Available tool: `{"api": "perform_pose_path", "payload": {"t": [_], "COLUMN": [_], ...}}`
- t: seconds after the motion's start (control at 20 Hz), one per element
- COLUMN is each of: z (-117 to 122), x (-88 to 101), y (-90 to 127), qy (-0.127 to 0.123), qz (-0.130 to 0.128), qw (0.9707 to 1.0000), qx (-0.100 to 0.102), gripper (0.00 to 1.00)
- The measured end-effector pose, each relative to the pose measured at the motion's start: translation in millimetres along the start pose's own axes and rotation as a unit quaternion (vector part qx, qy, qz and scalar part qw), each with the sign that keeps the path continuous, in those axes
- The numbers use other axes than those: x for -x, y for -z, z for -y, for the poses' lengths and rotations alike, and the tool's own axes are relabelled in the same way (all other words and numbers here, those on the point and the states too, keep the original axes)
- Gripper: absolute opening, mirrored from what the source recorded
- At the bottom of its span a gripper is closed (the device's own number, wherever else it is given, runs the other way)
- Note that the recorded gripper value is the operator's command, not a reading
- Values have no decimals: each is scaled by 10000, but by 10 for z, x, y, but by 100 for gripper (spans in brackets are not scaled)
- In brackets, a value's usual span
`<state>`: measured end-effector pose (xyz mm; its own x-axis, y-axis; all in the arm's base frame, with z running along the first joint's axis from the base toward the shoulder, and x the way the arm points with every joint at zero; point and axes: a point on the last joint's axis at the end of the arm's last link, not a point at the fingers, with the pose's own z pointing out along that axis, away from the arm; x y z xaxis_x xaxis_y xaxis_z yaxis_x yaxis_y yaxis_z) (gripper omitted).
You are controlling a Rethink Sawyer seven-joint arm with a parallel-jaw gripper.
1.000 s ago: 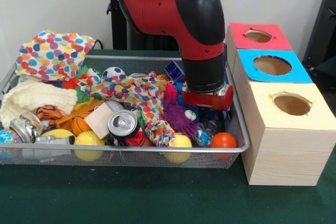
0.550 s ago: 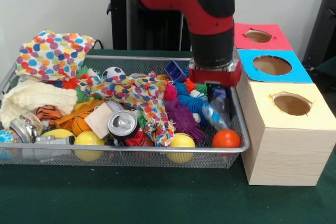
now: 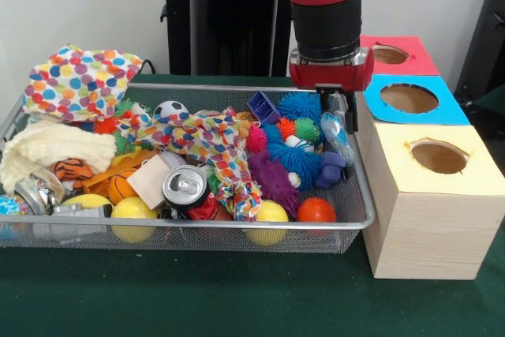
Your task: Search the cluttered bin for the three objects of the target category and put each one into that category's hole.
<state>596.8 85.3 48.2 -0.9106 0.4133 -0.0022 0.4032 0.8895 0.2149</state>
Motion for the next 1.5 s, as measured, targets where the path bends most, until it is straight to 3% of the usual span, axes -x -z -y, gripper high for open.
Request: {"api": "perform_pose_path", "payload": {"t": [0.5,0.85,1.0,1.15,1.3,1.4,1.45,1.5], "z": [-75,-199,-243,-250,-223,-193,-178,-176], "x": [-37,-342,-448,-662,-841,-970,-1070,-1112], "y": [224,503,582,679,754,798,824,832], "qy": [132,425,512,541,439,309,193,144], "qz": [182,312,226,-218,-764,-1154,-1409,-1500], "qw": [9997,9976,9969,9957,9927,9887,9851,9835], "qx": [-97,-446,-551,-720,-822,-901,-970,-1002], "gripper": [0,0,0,0,0,0,0,0]}}
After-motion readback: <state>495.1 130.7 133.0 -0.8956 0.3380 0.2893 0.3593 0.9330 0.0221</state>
